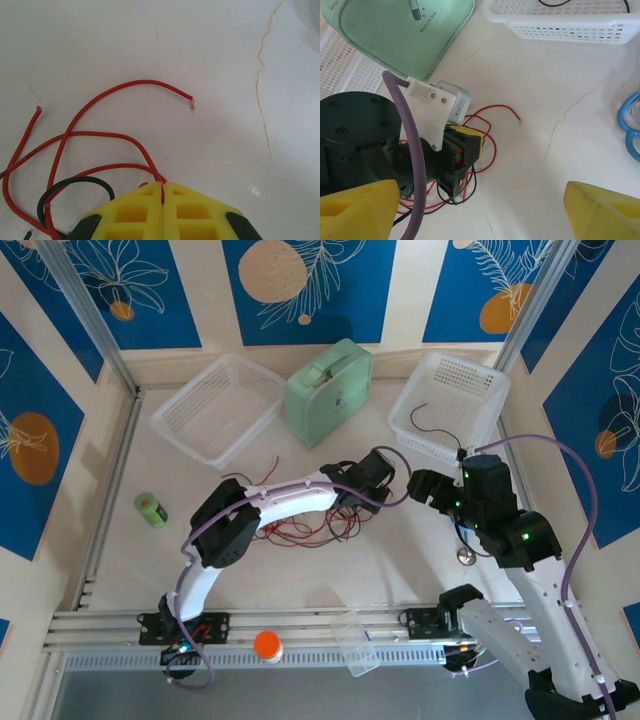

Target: Untangle the cables

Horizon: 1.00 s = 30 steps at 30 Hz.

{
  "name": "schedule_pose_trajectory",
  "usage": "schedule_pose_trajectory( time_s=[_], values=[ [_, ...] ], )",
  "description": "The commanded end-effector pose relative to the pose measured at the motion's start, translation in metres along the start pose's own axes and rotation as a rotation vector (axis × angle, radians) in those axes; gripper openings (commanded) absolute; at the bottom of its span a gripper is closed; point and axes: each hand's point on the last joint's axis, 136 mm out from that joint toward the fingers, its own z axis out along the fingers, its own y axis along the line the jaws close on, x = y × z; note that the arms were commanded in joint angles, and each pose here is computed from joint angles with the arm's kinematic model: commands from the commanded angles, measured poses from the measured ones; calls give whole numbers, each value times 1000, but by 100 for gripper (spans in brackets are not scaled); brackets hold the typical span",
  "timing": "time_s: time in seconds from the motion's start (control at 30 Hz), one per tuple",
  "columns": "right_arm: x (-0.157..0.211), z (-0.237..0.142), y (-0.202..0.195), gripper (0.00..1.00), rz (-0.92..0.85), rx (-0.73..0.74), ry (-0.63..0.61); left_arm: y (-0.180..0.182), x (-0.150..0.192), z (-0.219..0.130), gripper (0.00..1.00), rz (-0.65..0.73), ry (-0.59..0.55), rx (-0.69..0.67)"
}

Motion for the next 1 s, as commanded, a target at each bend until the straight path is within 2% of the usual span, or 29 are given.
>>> schedule_pose_trajectory(
  time_s=[0.0,0.1,0.2,0.4,0.63,0.97],
  values=[
    [2,-4,9,86,18,-50,10,-14,-45,-58,0,15,-110,57],
    [10,4,11,86,28,-73,42,-22,-75,-111,0,37,-191,99],
    [19,12,13,86,45,-91,71,-17,-98,-165,0,58,-268,85],
    [28,24,15,86,71,-114,107,2,-118,-242,0,77,-367,12],
    [40,44,23,86,62,-170,160,10,-138,-303,0,94,-464,-10],
    [50,69,51,86,42,-291,228,10,-161,-358,0,108,-587,3]
  ],
)
